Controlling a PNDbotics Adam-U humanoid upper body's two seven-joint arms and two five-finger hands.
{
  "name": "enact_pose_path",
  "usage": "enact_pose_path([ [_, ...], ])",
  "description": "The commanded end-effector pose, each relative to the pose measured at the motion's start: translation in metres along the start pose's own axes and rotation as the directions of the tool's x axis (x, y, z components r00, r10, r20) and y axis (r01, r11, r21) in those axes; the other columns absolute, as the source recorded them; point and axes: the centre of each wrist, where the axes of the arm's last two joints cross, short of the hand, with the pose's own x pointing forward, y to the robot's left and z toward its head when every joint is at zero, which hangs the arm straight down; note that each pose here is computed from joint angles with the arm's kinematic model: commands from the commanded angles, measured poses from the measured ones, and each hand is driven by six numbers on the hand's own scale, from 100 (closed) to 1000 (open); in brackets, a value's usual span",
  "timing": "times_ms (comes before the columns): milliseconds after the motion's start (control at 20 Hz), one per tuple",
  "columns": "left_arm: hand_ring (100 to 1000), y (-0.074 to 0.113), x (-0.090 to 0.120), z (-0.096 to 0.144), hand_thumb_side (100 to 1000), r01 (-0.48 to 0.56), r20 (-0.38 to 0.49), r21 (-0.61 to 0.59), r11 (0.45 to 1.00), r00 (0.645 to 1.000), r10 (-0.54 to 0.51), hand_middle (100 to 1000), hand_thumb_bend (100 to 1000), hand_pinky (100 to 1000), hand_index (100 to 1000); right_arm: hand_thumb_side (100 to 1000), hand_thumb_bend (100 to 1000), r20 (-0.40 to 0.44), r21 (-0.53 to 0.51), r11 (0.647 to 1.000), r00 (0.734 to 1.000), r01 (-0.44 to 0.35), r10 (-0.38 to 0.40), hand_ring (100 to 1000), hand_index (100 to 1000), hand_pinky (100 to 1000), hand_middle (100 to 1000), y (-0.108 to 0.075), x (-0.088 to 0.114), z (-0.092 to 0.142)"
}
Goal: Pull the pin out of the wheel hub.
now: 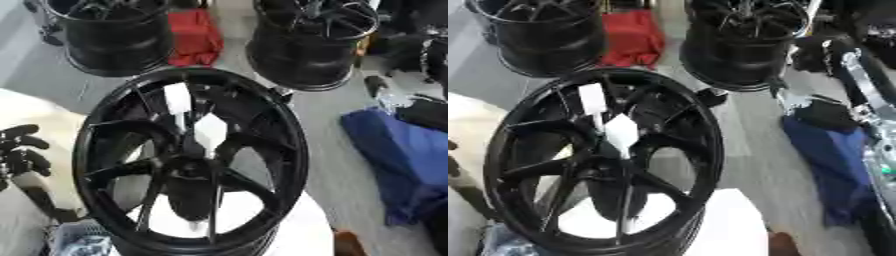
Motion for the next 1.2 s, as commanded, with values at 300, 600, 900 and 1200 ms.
enact_pose_path([
  [300, 575, 0.003, 0.011, -0.001, 898, 0.033, 0.005, -0.016, 0.999, 0.999, -0.033, 650, 100, 581, 862, 289, 359, 0.031, -0.063, 0.998, 0.999, -0.022, 0.024, 723, 833, 801, 698, 0.004, 0.002, -0.005],
  [600, 574, 0.003, 0.012, -0.001, 897, 0.034, 0.007, -0.019, 0.999, 0.999, -0.034, 650, 100, 581, 863, 297, 383, 0.068, -0.031, 0.998, 0.996, -0.056, 0.057, 737, 847, 810, 716, 0.001, 0.011, -0.013],
  [900, 574, 0.002, 0.012, -0.004, 897, 0.038, -0.002, -0.033, 0.999, 0.999, -0.038, 650, 100, 580, 862, 341, 471, 0.179, 0.127, 0.979, 0.974, -0.160, 0.136, 776, 899, 829, 766, -0.005, 0.044, -0.032],
  [1200, 574, 0.000, 0.013, -0.008, 896, 0.045, -0.005, -0.055, 0.997, 0.999, -0.046, 650, 100, 581, 863, 371, 531, 0.296, 0.289, 0.919, 0.938, -0.267, 0.180, 836, 944, 850, 837, -0.010, 0.084, -0.042],
])
